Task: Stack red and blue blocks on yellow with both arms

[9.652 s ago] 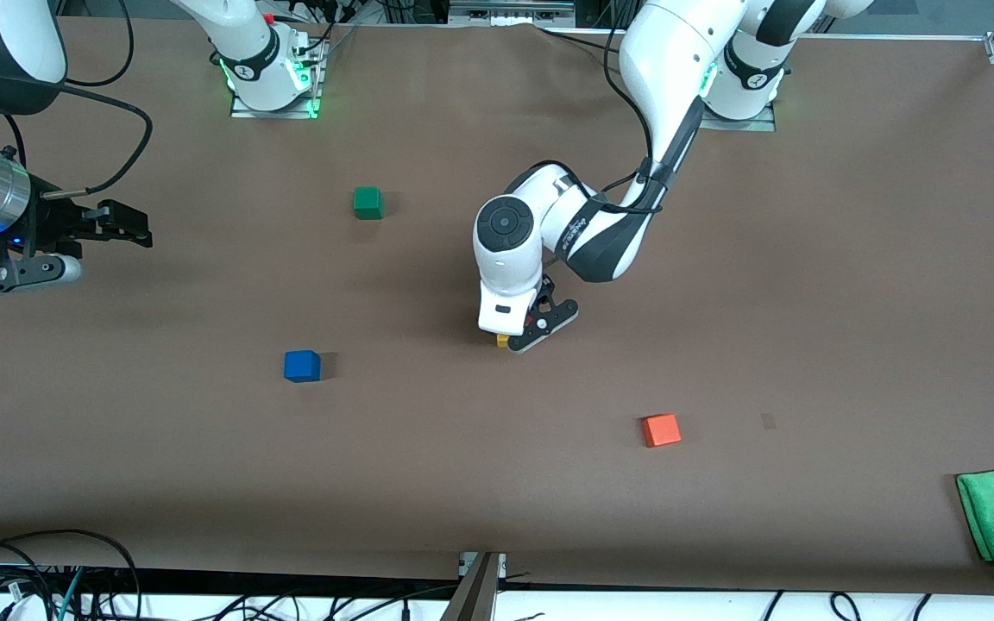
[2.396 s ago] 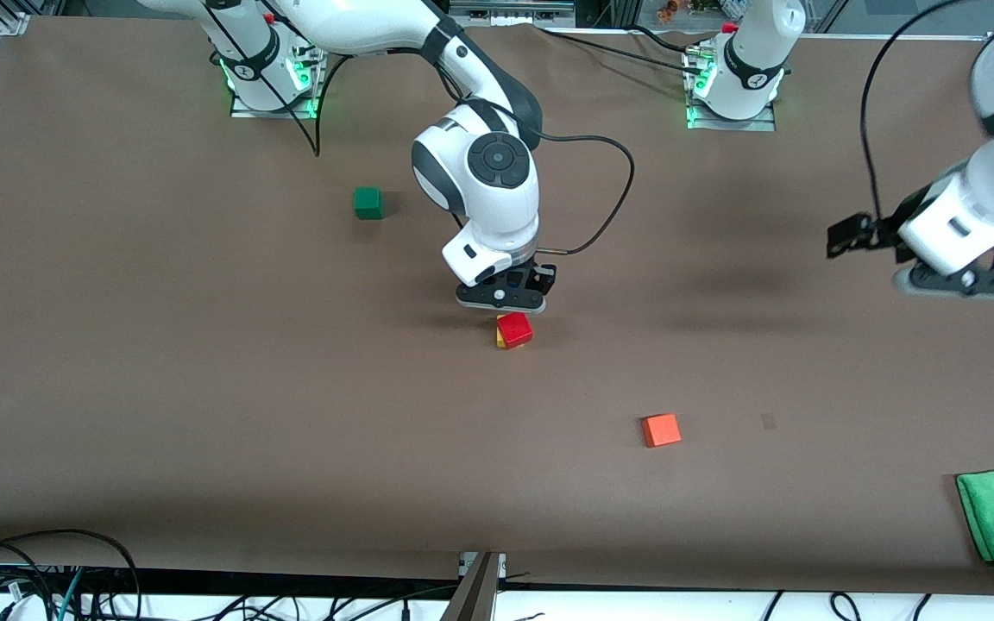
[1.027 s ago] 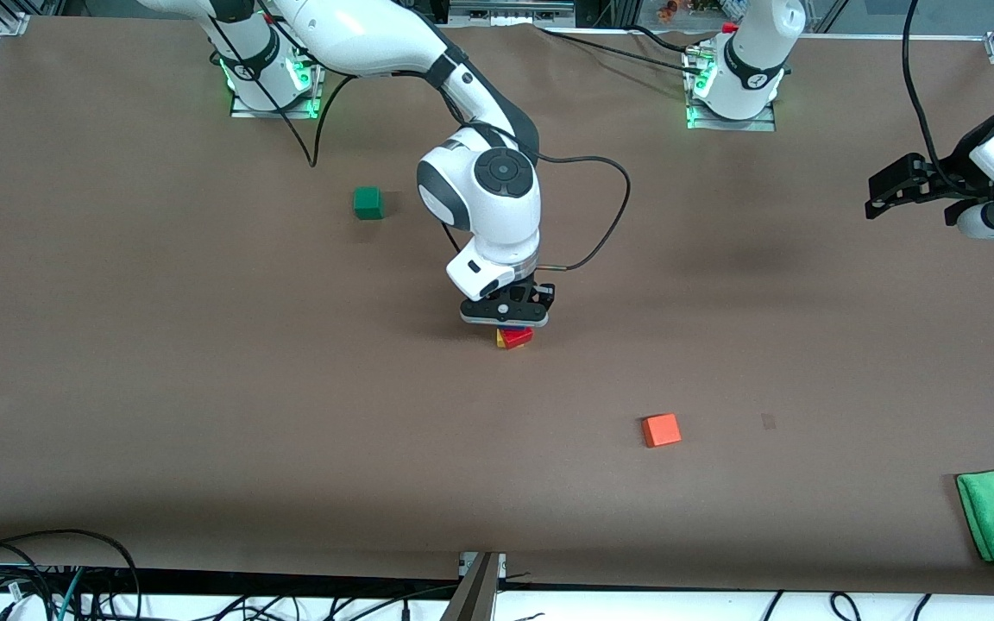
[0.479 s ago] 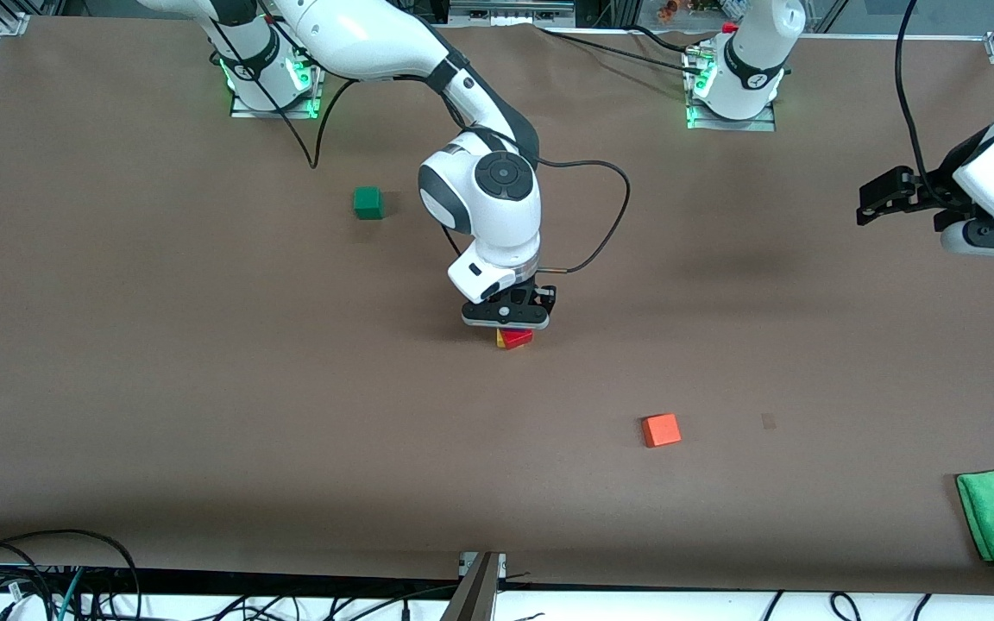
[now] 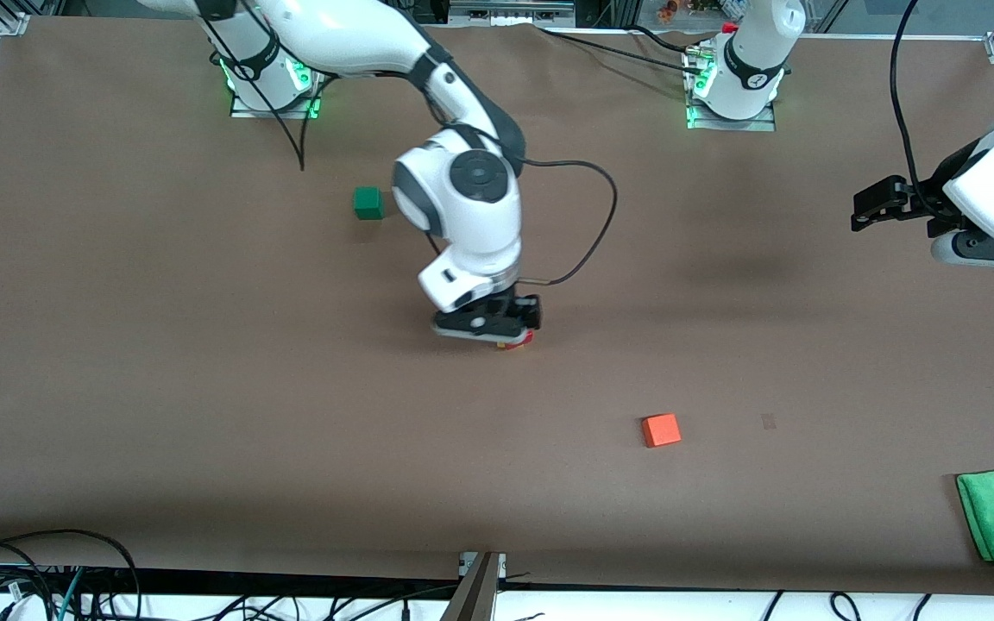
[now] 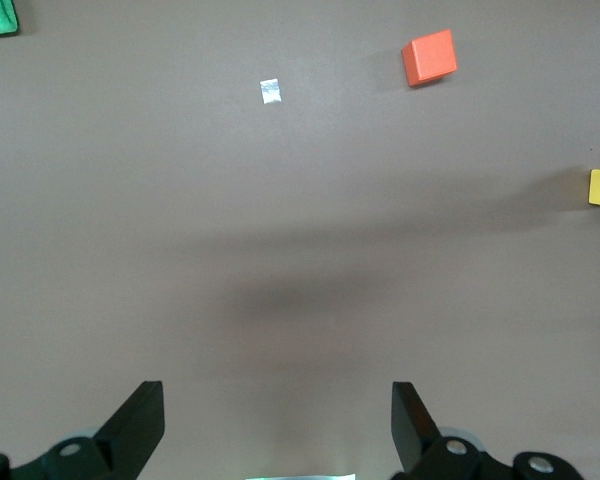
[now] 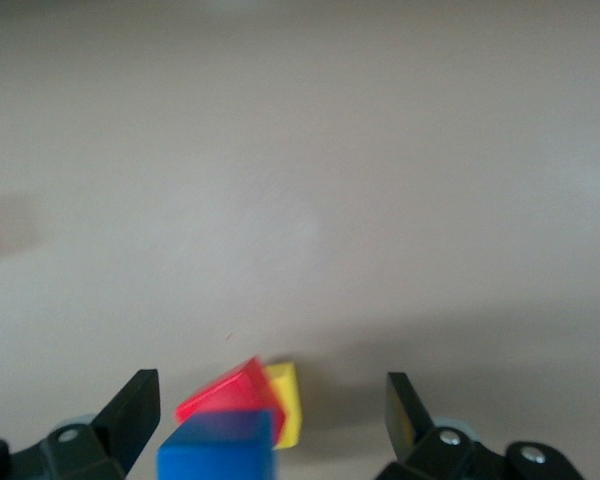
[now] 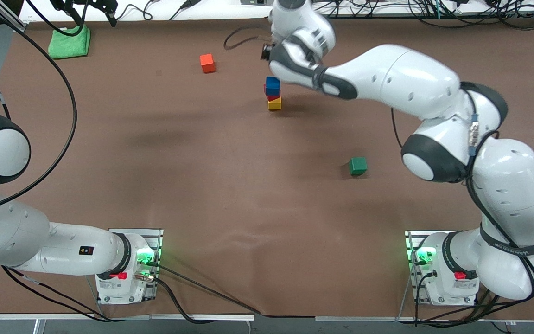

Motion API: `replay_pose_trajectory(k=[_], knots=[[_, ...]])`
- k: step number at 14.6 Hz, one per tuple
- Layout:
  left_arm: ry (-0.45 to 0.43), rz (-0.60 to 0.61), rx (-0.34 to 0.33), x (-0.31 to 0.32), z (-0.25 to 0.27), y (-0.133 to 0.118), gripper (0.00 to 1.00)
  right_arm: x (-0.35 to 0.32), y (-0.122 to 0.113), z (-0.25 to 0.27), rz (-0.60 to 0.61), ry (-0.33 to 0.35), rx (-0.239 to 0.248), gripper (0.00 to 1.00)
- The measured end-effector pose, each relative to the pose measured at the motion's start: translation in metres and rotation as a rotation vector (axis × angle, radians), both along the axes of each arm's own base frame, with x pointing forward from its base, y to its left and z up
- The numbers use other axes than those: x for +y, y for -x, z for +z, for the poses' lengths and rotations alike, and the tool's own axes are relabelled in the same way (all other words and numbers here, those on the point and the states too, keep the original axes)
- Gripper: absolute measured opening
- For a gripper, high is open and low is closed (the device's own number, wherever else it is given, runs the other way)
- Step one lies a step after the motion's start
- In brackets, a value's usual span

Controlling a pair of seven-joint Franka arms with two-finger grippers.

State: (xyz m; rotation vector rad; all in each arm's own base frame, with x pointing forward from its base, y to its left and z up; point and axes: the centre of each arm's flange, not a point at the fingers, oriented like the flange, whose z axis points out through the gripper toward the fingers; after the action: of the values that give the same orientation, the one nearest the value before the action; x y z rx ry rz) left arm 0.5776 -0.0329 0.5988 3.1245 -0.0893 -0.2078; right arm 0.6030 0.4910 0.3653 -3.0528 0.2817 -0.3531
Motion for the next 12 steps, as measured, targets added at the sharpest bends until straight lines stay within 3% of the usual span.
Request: replay_pose_trajectory(k=[3, 6, 9, 12], knots=[[-0.001, 0.003, 0.005, 0.001, -0.003, -0.001, 1.0, -0.08, -0.038, 0.075, -0.018, -0.085, 0.061, 1.0], [0.009, 0.009, 0.014, 0.002, -0.009, -0.004, 1.0, -0.176, -0.062, 0.136, -0.067, -0.117, 0.076, 1.0], [0.035, 0.066, -0.016, -0.003, -0.012, -0.012, 1.0, -0.251, -0.059, 0.164, -0.065, -0.12, 0.187, 1.0], [0.034, 0.092, -0.045, -0.012, -0.019, -0.021, 1.0, -0.302, -0.039, 0.189, -0.042, -0.102, 0.244, 1.0]])
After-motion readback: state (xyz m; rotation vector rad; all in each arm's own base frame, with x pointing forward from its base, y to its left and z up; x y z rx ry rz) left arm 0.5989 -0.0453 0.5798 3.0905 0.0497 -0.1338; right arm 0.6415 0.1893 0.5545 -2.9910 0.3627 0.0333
